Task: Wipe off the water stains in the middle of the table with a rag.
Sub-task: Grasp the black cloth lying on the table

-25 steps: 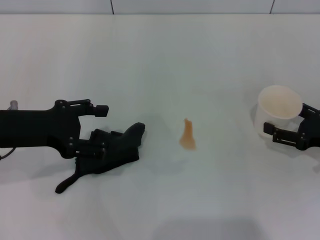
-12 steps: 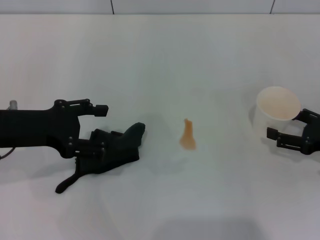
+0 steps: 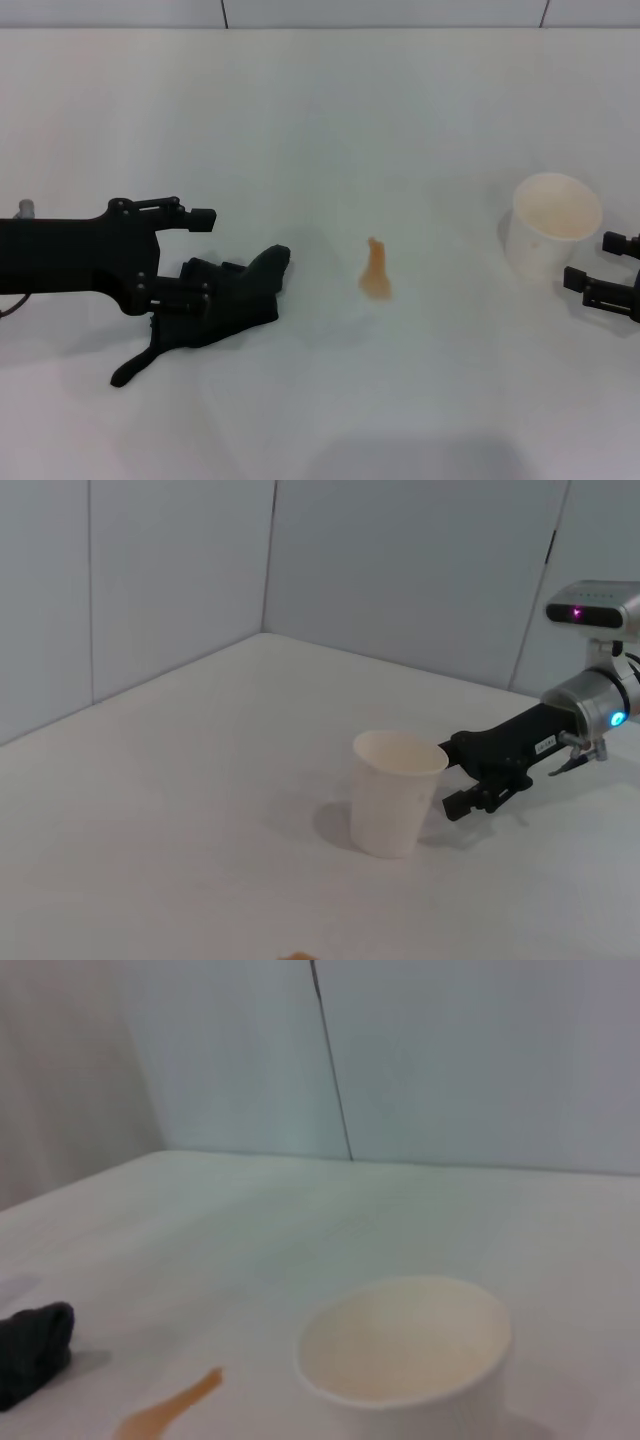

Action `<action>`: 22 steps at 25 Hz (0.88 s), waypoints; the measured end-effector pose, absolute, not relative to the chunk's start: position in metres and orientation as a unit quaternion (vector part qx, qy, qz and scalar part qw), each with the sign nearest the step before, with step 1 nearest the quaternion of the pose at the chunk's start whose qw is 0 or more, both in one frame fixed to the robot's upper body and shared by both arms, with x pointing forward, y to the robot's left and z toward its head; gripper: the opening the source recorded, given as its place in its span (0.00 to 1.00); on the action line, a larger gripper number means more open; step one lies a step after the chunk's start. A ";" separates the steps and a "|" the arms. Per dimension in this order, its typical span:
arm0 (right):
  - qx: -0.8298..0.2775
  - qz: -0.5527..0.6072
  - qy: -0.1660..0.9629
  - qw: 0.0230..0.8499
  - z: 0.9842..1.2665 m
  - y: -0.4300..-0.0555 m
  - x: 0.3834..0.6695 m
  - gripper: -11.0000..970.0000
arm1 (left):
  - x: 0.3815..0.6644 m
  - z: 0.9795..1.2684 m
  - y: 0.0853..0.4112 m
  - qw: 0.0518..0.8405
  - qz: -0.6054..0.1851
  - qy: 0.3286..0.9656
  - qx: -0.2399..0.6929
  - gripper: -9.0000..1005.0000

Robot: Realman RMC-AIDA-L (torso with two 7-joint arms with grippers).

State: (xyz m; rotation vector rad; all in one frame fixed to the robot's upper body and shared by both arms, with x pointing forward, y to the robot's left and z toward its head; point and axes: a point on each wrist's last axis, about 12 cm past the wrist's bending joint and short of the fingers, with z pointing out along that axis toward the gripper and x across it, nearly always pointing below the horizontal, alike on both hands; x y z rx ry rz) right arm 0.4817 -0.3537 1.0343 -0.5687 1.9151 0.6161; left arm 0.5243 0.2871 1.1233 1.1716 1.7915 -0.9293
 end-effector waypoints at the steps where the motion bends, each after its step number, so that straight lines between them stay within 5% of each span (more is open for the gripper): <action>1: -0.234 0.255 0.793 0.501 1.034 -0.354 0.481 0.90 | 0.524 1.123 0.287 0.393 -0.366 0.706 0.461 0.88; 11: -0.226 0.261 0.794 0.500 1.035 -0.363 0.466 0.90 | 0.525 1.123 0.288 0.394 -0.365 0.707 0.460 0.88; 22: -0.234 0.274 0.745 0.562 1.069 -0.382 0.440 0.90 | 0.525 1.123 0.288 0.395 -0.365 0.707 0.460 0.88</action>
